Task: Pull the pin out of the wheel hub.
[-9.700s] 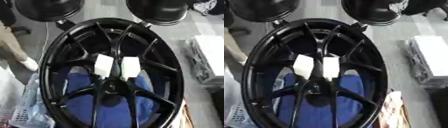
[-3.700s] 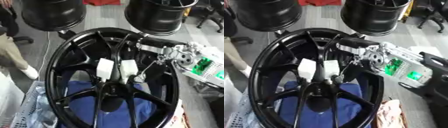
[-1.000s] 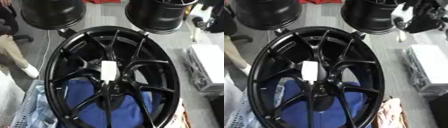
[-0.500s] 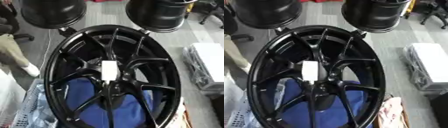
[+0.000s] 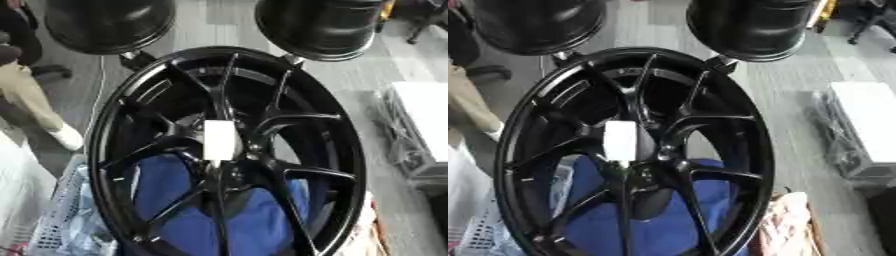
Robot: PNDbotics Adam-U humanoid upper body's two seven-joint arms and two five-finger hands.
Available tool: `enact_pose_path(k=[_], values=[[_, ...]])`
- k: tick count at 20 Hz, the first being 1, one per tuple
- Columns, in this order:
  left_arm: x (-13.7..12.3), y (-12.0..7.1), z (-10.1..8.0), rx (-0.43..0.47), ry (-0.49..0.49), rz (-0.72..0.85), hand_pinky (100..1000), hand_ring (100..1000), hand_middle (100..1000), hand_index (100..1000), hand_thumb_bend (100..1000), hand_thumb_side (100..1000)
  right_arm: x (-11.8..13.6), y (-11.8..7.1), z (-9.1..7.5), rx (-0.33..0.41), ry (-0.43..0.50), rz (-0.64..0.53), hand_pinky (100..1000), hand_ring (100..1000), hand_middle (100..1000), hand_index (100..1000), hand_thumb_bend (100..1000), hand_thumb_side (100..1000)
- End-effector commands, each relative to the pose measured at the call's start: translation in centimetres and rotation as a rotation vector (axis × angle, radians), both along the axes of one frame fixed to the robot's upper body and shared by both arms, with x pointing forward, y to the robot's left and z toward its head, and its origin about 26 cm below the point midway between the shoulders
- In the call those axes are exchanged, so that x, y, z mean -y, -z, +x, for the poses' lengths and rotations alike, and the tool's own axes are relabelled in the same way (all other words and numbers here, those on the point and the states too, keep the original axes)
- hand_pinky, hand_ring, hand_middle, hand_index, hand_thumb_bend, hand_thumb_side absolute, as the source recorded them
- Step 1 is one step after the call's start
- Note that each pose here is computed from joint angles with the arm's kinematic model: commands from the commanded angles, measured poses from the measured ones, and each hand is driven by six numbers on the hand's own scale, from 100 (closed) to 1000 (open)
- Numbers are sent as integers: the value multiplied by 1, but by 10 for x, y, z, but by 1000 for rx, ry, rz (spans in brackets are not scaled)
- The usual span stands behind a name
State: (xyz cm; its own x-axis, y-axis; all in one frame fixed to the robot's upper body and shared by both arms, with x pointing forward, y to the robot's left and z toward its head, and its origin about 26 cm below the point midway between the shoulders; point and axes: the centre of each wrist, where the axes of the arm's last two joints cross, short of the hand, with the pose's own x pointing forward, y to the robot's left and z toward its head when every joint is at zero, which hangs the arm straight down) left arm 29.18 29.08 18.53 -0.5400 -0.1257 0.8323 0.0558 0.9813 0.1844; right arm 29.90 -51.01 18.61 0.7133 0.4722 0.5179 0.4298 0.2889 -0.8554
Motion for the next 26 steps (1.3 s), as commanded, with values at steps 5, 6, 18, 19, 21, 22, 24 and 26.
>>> enact_pose_path(k=[5,6,18,19,21,22,24,26], values=[[-3,-11,-1,41,-7,19,838,688,646,734,100,684,24,-3,-4,-50,279,-73,756,778,774,796,397,100],[-3,-11,-1,40,-7,19,838,688,647,734,100,685,24,-4,-3,-46,280,-76,754,776,773,794,400,100],[-3,-11,-1,41,-6,20,839,688,646,734,100,683,-3,-30,5,97,231,-118,654,696,692,727,167,208],[-3,-11,-1,41,-6,20,839,687,645,734,100,683,-11,-35,7,128,215,-128,643,689,683,717,113,240],[-3,-11,-1,43,-5,21,839,687,645,734,100,682,-33,-48,9,207,161,-147,625,678,674,695,100,332],[-3,-12,-1,44,-5,22,839,687,645,734,100,681,-46,-55,9,248,128,-155,618,673,671,686,100,436],[-2,-13,-1,50,-3,23,839,687,645,734,100,679,-77,-69,6,335,48,-165,608,663,662,678,100,501],[-1,-15,0,58,3,24,839,687,645,734,100,677,-111,-82,-2,424,-46,-168,585,651,651,670,100,550]])
